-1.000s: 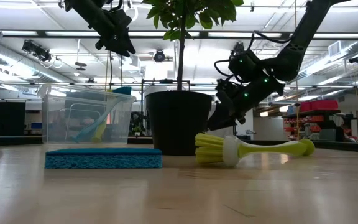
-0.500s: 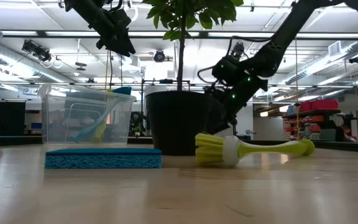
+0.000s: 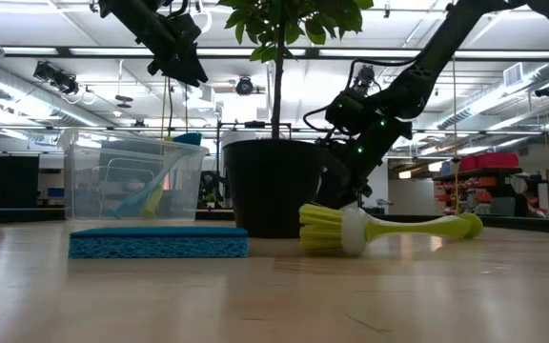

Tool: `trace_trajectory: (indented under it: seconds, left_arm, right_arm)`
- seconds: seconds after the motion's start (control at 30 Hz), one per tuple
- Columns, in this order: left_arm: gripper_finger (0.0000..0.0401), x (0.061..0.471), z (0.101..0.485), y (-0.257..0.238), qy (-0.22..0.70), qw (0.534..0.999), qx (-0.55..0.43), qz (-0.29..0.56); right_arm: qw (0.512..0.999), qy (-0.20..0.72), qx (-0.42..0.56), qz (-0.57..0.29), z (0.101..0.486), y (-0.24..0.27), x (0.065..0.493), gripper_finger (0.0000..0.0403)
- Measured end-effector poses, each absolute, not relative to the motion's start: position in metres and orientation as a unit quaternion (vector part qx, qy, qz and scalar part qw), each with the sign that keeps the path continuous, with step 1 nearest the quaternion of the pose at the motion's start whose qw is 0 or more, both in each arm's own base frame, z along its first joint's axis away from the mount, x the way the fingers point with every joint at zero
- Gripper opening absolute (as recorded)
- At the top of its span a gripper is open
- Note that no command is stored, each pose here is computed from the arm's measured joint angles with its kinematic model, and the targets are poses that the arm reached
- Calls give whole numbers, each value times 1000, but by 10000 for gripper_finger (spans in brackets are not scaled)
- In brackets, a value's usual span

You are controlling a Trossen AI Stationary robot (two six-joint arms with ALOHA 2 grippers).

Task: Pick & Place Kitchen Sink Supplies
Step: Put the blue sponge into the bottom right transparent bin

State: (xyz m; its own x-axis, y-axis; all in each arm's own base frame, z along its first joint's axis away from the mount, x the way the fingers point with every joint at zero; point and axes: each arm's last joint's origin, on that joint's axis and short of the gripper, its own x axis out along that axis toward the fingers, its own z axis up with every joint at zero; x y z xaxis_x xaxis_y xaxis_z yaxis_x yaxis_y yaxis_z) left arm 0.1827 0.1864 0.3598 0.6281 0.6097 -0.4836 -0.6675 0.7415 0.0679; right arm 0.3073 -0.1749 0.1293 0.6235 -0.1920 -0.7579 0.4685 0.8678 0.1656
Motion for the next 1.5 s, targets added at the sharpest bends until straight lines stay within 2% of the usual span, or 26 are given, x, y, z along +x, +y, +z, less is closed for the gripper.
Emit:
trace_trajectory:
  seconds: [0.43, 0.53, 0.83, 0.9, 1.13, 1.5]
  left_arm:
    - [186, 183, 360, 186, 245, 900, -59, 355]
    - [186, 183, 360, 186, 245, 900, -59, 355]
    - [186, 183, 360, 186, 245, 900, -59, 355]
    - [186, 183, 360, 186, 245, 900, -59, 355]
    - [186, 183, 360, 186, 245, 900, -58, 355]
    - [186, 183, 361, 187, 242, 901, -57, 355]
  right_arm:
    - [870, 401, 211, -196, 114, -176, 309, 184]
    - [869, 399, 216, -197, 114, -176, 309, 155]
    - [872, 396, 214, -193, 114, -176, 310, 23]
    - [873, 394, 214, -193, 114, -176, 310, 8]
    - [875, 383, 226, -189, 118, -175, 310, 2]
    - [892, 353, 206, -193, 166, -170, 299, 0]
